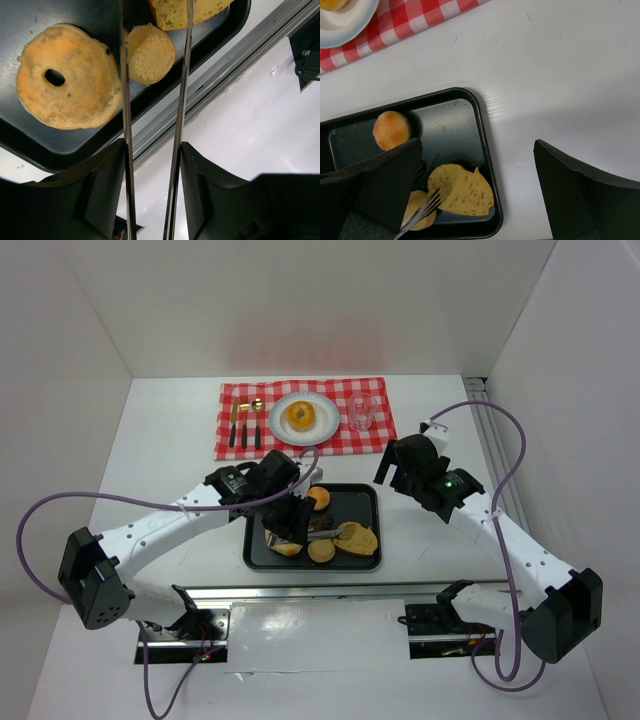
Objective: Place the bread
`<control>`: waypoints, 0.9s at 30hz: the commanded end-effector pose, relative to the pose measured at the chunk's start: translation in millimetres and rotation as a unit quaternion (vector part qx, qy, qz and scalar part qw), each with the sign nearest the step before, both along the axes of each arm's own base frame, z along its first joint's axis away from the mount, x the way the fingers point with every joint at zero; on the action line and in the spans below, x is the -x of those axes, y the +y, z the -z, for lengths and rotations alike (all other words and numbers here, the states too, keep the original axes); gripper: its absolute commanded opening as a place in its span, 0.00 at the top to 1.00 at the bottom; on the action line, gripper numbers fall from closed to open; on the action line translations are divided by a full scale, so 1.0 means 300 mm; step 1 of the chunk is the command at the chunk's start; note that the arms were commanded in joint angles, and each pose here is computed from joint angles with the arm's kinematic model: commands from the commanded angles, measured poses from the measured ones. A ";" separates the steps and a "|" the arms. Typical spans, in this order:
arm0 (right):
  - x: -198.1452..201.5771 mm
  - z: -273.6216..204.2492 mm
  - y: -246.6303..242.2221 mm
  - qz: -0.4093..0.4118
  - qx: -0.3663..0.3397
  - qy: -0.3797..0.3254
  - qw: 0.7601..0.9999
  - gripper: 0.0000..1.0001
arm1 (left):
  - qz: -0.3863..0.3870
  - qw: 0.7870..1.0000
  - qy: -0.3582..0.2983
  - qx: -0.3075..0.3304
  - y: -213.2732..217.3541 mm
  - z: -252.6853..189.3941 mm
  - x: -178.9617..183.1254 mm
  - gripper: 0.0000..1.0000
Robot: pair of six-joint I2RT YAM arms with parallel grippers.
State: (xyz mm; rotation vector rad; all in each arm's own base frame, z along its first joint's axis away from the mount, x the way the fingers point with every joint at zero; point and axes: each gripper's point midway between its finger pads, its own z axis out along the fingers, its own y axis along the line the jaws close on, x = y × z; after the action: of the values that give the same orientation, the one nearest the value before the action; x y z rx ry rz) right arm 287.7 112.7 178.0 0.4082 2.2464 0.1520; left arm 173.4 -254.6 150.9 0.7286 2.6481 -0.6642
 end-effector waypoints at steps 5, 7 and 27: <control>-0.002 -0.043 -0.009 0.011 -0.002 -0.018 1.000 0.00 | 0.004 1.000 0.009 -0.001 -0.019 0.028 0.009 0.40; -0.007 -0.038 0.001 0.007 -0.005 -0.016 1.000 0.00 | 0.019 0.999 0.032 -0.001 -0.034 0.055 0.026 0.40; -0.014 -0.034 0.005 0.007 -0.005 -0.016 1.000 0.00 | -0.173 0.980 -0.096 -0.010 0.162 -0.281 -0.304 1.00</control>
State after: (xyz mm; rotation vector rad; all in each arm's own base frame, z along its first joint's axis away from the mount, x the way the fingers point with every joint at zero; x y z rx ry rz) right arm 287.8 113.0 177.9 0.4109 2.2464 0.1542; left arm 230.7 -232.2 205.2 0.5101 2.5987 -0.5385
